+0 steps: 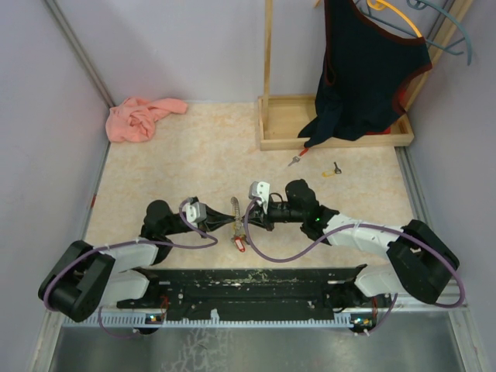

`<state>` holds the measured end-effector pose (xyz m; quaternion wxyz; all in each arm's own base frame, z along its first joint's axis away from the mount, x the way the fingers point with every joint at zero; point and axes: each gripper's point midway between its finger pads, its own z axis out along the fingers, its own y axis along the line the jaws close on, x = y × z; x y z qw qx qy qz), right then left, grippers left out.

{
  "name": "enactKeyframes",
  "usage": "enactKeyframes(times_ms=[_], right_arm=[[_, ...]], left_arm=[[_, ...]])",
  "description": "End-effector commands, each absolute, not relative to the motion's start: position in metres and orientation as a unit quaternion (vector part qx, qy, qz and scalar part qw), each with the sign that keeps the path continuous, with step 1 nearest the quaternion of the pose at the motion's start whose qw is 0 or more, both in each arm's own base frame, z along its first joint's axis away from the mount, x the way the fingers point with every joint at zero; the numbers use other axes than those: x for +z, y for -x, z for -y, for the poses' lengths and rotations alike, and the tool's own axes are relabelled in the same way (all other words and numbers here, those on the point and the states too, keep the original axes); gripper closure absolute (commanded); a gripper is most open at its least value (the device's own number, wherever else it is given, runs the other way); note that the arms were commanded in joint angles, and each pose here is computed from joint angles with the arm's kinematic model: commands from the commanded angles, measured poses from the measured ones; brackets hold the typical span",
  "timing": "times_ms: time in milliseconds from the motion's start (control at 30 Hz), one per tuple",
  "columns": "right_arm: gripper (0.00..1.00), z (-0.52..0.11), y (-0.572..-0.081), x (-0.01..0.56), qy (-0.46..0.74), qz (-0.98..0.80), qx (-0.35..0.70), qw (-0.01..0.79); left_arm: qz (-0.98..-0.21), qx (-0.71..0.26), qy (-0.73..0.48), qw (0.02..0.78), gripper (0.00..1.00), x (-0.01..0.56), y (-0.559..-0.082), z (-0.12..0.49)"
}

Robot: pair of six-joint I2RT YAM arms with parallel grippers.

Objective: Put the keys on the keyring

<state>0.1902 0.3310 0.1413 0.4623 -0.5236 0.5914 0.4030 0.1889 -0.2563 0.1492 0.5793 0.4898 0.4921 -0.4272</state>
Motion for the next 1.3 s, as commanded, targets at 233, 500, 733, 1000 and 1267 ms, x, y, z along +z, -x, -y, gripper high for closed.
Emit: enactKeyframes(times_ms=[233,500,733,1000,1267], right_arm=[[1.0,-0.345,-0.195,0.179,0.524,-0.534,0.424,0.51],[1.0,-0.348,-0.188,0.18,0.543,-0.512,0.435,0.504],[1.0,-0.346,-0.181,0.179,0.571,-0.478,0.455,0.488],[1.0,-0.345,-0.187,0.182,0.574,-0.477,0.442,0.497],[1.0,-0.344,-0.196,0.183,0.566,-0.495,0.423,0.505]], left_arm=[[-0.461,-0.441,-0.502,0.584,0.99,0.162,-0.184,0.261],[-0.458,-0.445,-0.506,0.58,0.99,0.162,-0.183,0.262],[-0.457,-0.447,-0.51,0.575,0.99,0.161,-0.182,0.263],[-0.469,-0.441,-0.505,0.576,0.99,0.159,-0.187,0.263],[-0.498,-0.42,-0.506,0.565,0.99,0.152,-0.196,0.265]])
